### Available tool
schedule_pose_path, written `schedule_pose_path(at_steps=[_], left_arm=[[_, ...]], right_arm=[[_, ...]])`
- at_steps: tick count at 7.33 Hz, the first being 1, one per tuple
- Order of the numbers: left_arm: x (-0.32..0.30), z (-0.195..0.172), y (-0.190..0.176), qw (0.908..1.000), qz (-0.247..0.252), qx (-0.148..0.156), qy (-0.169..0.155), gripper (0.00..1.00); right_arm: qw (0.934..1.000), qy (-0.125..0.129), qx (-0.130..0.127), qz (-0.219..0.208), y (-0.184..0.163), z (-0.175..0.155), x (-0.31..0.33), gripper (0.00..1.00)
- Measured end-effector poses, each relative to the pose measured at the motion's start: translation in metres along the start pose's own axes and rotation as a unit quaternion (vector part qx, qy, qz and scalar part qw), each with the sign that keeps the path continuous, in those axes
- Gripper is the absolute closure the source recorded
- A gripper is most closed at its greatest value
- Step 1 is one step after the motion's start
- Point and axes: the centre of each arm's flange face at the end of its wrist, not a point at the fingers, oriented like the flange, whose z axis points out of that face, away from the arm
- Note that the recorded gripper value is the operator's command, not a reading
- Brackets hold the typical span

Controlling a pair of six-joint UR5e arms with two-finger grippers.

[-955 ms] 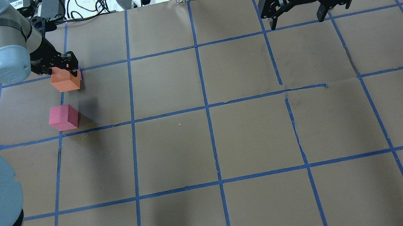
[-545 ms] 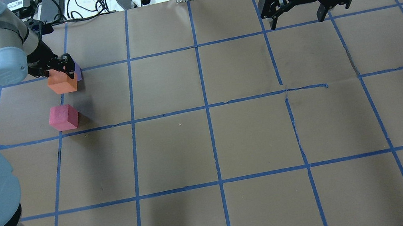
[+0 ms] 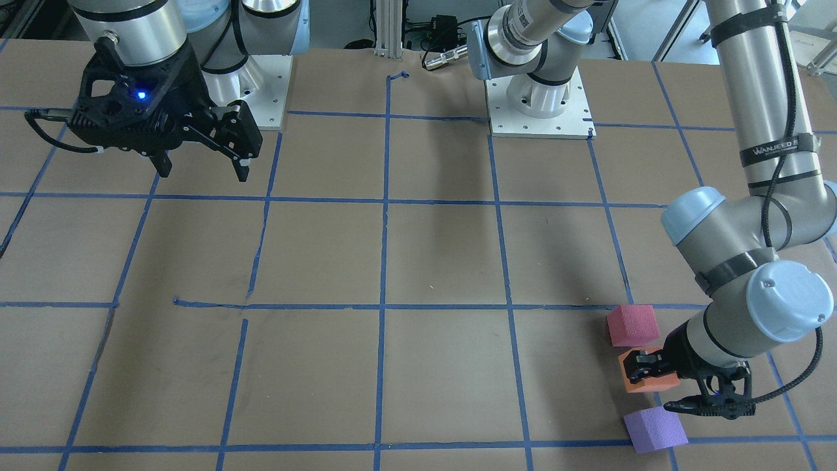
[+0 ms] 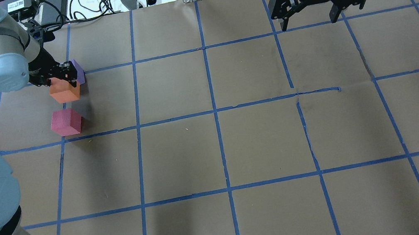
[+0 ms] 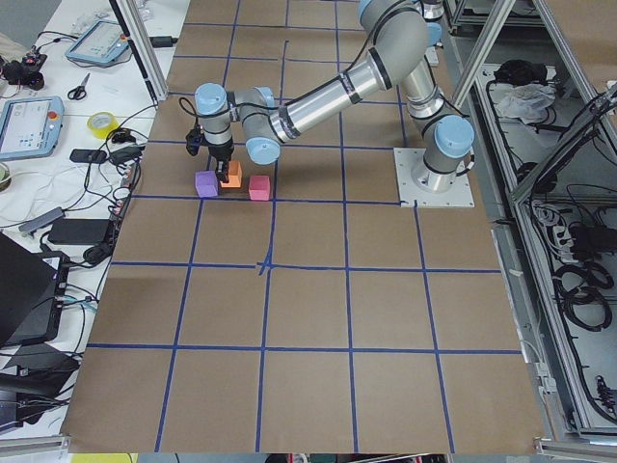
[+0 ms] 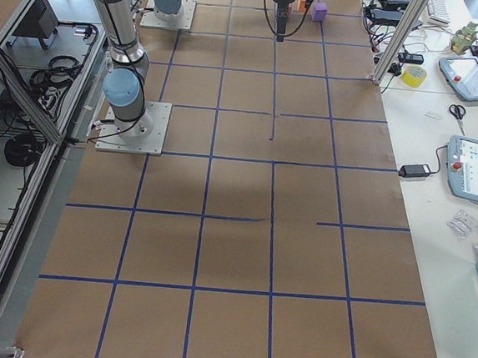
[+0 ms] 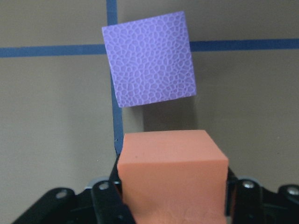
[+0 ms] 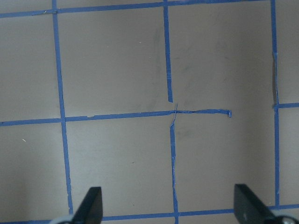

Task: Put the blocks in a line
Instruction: 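Lower the orange cube into the gap between the purple and pink cubes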

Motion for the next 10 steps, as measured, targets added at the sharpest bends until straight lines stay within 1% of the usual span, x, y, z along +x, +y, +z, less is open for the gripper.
schedule_pose_path(at_steps=[6, 10], left_arm=[[-0.009, 0.022, 0.004, 0.9998, 0.002, -0.017, 0.008, 0.67], [-0.011, 0.027, 0.005, 0.9998, 0.002, -0.019, 0.003, 0.67]], right_arm=[[1.0, 0.0, 0.0, 0.0, 0.0, 0.0, 0.0, 0.0], [1.0, 0.0, 0.0, 0.0, 0.0, 0.001, 0.0, 0.0]])
